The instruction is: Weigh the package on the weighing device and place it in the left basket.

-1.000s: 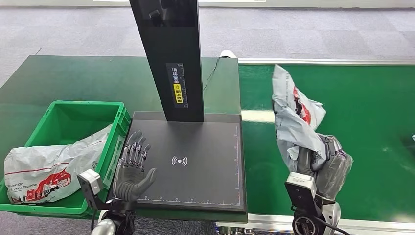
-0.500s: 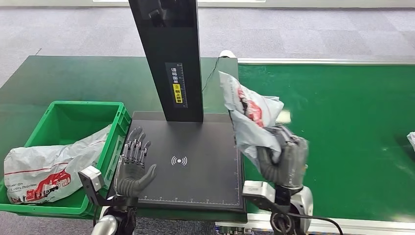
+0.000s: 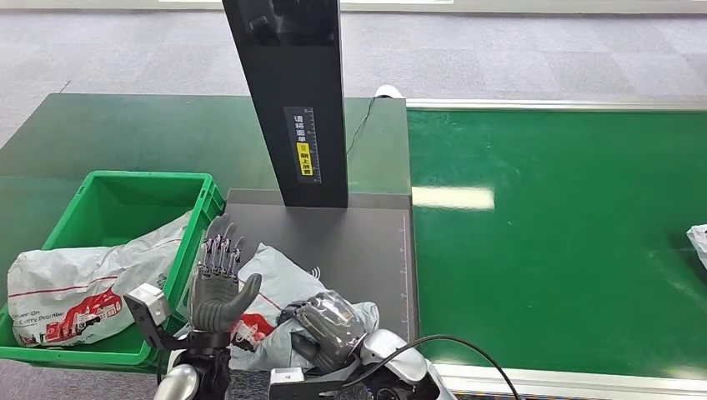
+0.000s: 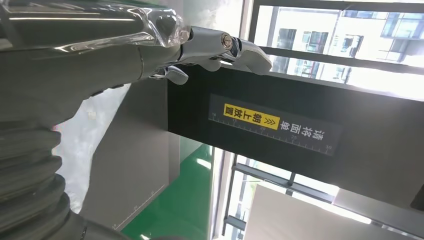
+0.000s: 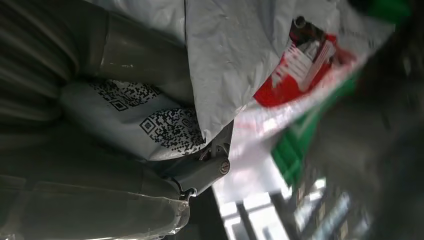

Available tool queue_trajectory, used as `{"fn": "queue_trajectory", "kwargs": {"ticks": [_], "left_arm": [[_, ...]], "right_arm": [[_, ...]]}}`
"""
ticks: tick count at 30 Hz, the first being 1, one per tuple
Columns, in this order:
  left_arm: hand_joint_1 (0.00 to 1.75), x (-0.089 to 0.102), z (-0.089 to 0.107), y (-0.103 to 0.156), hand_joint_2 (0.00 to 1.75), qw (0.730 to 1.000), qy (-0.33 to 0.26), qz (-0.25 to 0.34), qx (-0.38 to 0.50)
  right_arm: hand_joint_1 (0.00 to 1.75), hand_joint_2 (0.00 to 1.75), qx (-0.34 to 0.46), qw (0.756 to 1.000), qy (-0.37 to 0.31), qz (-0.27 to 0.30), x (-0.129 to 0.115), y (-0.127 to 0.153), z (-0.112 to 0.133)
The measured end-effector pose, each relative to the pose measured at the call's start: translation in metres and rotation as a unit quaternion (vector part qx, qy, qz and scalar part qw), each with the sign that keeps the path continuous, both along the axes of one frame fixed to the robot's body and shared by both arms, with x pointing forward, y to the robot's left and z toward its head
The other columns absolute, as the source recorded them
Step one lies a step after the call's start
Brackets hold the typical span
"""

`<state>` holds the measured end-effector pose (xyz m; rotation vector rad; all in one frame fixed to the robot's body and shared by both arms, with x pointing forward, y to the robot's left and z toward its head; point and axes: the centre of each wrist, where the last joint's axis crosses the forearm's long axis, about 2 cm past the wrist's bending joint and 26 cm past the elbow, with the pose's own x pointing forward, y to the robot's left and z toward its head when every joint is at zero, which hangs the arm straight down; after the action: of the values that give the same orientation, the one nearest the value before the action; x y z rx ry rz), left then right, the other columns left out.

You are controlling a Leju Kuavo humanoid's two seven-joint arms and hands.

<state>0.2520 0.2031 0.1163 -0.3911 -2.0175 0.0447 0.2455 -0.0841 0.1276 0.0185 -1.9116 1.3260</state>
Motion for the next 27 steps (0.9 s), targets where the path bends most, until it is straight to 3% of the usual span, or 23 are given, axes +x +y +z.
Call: {"fn": "queue_trajectory", "kwargs": {"ticks": [8, 13, 14, 17, 18, 22, 27], "left_arm": [[0.0, 0.0, 0.0, 0.002, 1.75, 1.0, 0.003, 0.001, 0.001], [0.0, 0.001, -0.001, 0.003, 1.75, 1.0, 0.007, 0.0, 0.003], [0.0, 0.002, -0.001, 0.003, 1.75, 1.0, 0.009, 0.0, 0.004], [0.0, 0.003, -0.001, 0.003, 1.75, 1.0, 0.011, -0.001, 0.006], [0.0, 0.003, -0.001, 0.003, 1.75, 1.0, 0.012, -0.001, 0.006], [0.0, -0.001, -0.005, 0.004, 1.75, 1.0, 0.015, -0.005, 0.013], [0.0, -0.009, -0.008, 0.005, 1.75, 1.0, 0.017, -0.01, 0.022]], "right_arm": [[1.75, 1.75, -0.058, 0.997, 0.048, 0.021, 0.009, 0.006, -0.018], [1.75, 1.75, -0.097, 0.993, 0.073, 0.004, 0.016, 0.009, -0.02], [1.59, 1.75, -0.102, 0.992, 0.076, 0.0, 0.018, 0.01, -0.02], [0.28, 1.75, -0.1, 0.992, 0.075, -0.011, 0.023, 0.01, -0.022], [0.0, 1.75, -0.091, 0.993, 0.07, -0.016, 0.023, 0.01, -0.022], [0.0, 1.75, 0.002, 0.996, 0.05, -0.07, 0.021, 0.001, -0.023], [0.0, 1.75, 0.099, 0.986, 0.03, -0.128, 0.024, -0.017, -0.004]]}}
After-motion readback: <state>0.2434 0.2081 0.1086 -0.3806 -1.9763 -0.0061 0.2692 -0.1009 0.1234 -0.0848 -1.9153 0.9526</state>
